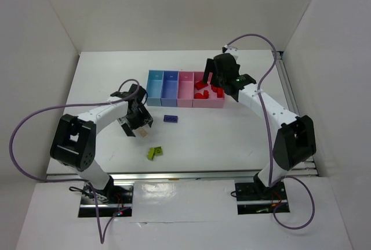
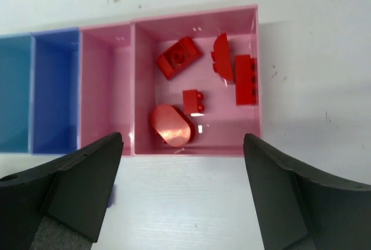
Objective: Sort the legos into containers by color
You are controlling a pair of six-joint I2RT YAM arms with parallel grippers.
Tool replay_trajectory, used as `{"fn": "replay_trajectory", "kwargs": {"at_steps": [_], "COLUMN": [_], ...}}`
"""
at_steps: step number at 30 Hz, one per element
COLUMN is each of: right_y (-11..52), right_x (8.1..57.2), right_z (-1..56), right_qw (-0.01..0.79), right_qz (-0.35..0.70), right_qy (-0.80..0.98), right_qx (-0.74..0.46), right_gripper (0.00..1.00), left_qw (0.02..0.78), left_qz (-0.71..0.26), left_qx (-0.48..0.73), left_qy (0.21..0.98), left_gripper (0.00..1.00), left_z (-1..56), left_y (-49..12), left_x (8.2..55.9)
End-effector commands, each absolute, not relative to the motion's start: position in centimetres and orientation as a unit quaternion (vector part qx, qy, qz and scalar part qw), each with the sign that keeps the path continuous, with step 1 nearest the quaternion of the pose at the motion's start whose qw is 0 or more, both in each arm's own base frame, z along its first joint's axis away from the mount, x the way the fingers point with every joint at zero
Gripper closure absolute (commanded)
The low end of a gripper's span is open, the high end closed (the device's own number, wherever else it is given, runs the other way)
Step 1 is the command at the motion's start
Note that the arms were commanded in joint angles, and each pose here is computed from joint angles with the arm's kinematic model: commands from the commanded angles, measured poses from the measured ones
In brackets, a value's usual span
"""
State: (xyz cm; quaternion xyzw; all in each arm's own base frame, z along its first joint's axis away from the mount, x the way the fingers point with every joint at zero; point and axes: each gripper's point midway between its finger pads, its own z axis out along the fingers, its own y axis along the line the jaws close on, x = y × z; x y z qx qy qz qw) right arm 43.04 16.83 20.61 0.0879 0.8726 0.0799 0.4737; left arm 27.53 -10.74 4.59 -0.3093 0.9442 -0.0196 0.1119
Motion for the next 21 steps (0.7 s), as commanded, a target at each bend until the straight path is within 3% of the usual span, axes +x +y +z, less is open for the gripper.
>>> {"fn": "replay_trajectory", "kwargs": {"at_steps": [1, 12, 17, 21], "right_y": [16.5, 16.6, 16.8, 16.8], "right_x": [41.5, 41.4, 41.5, 41.5], "right_z": [19.4, 20.1, 20.4, 20.8], "right_qw": [0.454, 0.444, 0.442, 0.446], "right_qz": [0.069, 0.066, 0.07, 0.072], "right_qy": [0.885, 0.891, 0.891, 0.89], "right_qx": [0.078, 0.07, 0.068, 0.069], "right_gripper": [0.08, 0.08, 0.08, 0.08], "left_qw": [0.114, 0.11, 0.113, 0.129], "left_qz": [-0.019, -0.018, -0.008, 0.013], "left_qx": [-0.337, -0.341, -0.337, -0.33], "left_qy": [0.934, 0.934, 0.935, 0.935], "left_gripper": [0.14, 0.42, 0.45, 0.6], "left_z": [3.6, 2.0, 1.0, 1.5], "left_y": [-11.1, -11.5, -11.4, -10.3], "left_x": [28.3, 28.3, 28.2, 27.9]}}
